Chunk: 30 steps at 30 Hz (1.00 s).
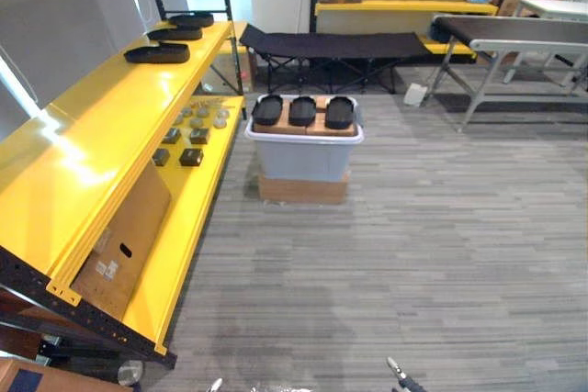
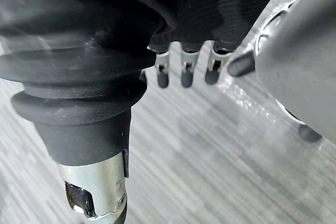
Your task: Walk over and take plastic housings, then place them on the shelf
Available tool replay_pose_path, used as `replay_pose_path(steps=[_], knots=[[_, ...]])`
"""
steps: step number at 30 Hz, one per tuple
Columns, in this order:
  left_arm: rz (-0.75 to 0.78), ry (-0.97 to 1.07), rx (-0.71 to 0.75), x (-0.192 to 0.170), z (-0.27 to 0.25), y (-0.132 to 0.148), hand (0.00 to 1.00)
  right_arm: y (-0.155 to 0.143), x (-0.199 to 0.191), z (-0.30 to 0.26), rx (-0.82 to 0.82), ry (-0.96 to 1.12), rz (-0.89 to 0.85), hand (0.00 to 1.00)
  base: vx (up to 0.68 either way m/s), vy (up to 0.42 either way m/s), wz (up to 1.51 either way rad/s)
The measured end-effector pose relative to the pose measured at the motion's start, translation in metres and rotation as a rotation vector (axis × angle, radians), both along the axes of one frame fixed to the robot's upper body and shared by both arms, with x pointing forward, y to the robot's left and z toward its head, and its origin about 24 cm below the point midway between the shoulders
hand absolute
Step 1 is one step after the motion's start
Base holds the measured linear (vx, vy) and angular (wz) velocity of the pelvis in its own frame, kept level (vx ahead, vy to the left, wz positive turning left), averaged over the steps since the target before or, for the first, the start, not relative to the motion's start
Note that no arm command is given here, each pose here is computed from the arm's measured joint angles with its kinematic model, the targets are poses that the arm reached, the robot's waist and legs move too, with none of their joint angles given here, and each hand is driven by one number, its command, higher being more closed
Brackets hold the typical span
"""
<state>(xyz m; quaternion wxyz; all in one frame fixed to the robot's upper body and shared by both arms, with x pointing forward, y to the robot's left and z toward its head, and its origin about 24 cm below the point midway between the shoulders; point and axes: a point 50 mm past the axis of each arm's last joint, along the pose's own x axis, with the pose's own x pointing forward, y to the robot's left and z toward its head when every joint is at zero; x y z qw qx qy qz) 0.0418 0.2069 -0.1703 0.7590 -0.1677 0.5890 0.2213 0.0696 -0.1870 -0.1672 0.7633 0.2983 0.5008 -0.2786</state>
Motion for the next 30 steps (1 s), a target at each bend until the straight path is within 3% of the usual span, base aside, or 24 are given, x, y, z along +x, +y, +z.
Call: replay_pose_path(steps=[9, 17, 22, 25, 27, 30], knots=[[-0.047, 0.000, 0.025, 0.010, 0.002, 0.003, 0.00, -0.013, 0.001, 0.004, -0.052, -0.048, -0.015, 0.00, -0.04, 0.075, -0.04], [-0.049, -0.001, 0.044, 0.012, 0.003, 0.010, 0.00, -0.001, 0.002, 0.003, -0.010, -0.071, 0.018, 0.00, 0.19, -0.019, 0.27], [0.006, 0.045, -0.006, 0.004, -0.001, 0.000, 0.00, -0.015, -0.013, -0.001, -0.012, 0.025, 0.040, 0.00, 0.45, -0.160, 0.11], [0.139, -0.001, -0.017, 0.010, 0.002, 0.003, 0.00, -0.012, -0.010, -0.002, -0.002, 0.025, 0.041, 0.00, 0.39, -0.164, -0.03], [0.206, -0.025, -0.055, 0.011, 0.001, -0.006, 0.00, -0.025, -0.004, 0.002, -0.057, -0.007, 0.039, 0.00, 0.48, -0.105, -0.10], [0.194, -0.058, -0.079, 0.015, 0.002, -0.010, 0.00, -0.023, 0.006, 0.005, -0.072, -0.054, 0.032, 0.00, 0.41, 0.031, -0.15]])
